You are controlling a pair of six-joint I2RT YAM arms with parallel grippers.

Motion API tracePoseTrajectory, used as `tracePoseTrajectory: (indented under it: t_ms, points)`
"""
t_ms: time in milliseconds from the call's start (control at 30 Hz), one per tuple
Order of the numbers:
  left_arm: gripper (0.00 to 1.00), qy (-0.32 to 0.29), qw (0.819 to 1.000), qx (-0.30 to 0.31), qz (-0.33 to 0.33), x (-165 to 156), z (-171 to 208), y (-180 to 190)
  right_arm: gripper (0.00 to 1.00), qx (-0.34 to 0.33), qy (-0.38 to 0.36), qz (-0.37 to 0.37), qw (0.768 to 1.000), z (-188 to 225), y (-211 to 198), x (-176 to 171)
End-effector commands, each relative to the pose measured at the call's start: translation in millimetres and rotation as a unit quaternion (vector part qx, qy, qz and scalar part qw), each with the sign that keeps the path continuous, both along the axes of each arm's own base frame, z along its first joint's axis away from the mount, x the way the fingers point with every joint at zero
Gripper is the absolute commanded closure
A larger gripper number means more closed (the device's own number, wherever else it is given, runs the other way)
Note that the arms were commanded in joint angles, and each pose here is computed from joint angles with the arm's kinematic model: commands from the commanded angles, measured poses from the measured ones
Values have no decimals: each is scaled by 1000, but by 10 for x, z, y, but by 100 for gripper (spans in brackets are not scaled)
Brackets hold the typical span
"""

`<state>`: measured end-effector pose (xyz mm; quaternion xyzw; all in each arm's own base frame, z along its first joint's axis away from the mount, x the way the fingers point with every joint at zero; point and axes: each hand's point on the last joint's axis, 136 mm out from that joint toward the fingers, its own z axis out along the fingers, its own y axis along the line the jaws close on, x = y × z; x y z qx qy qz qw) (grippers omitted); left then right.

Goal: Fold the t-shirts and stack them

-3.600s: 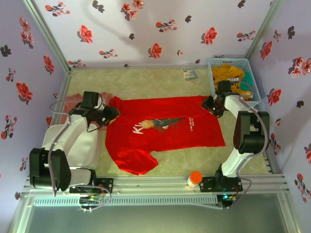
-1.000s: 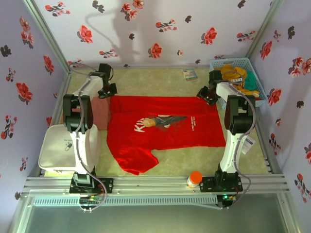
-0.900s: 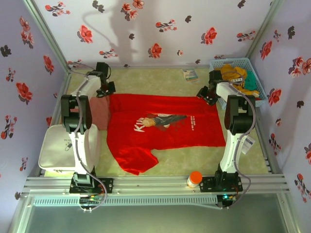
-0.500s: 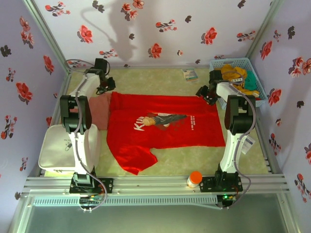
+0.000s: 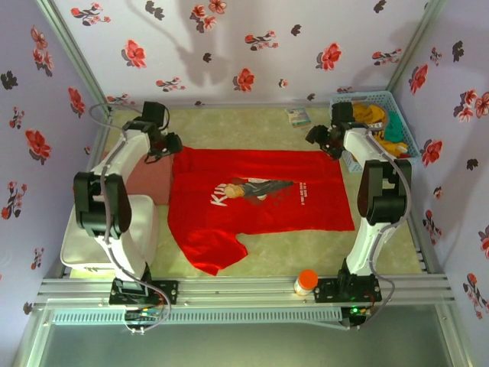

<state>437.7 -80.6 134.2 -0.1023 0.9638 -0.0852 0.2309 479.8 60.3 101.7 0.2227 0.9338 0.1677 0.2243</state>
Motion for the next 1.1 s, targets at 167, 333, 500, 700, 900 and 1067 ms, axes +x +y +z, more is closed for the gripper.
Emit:
tracePoseTrajectory:
  t_ms: [167,333,500,700,900,1067]
  points:
    - [52,45,996,-79,-17,-846,-104,-238,25,-41,31,5,999,58,-34,-790]
    - [49,98,991,-91,-11,-1557,-137,-261,25,-81,47,-13,996,73,-242,-1367]
    - [44,138,984,-111,-7,-2241,-127,-403,19,-78,47,-25,995,89,-297,-1812]
    - [39,202,968,-145,-8,-2975,-374,-732,18,-93,90,-50,990,-35,-418,-2200]
    - [52,192,973,-116,-46,-3362,-523,-784,20,-92,101,-90,986,-175,-529,-2404]
    - [57,193,972,-110,-82,-3592,-655,-885,21,-87,101,-98,986,-181,-599,-2450]
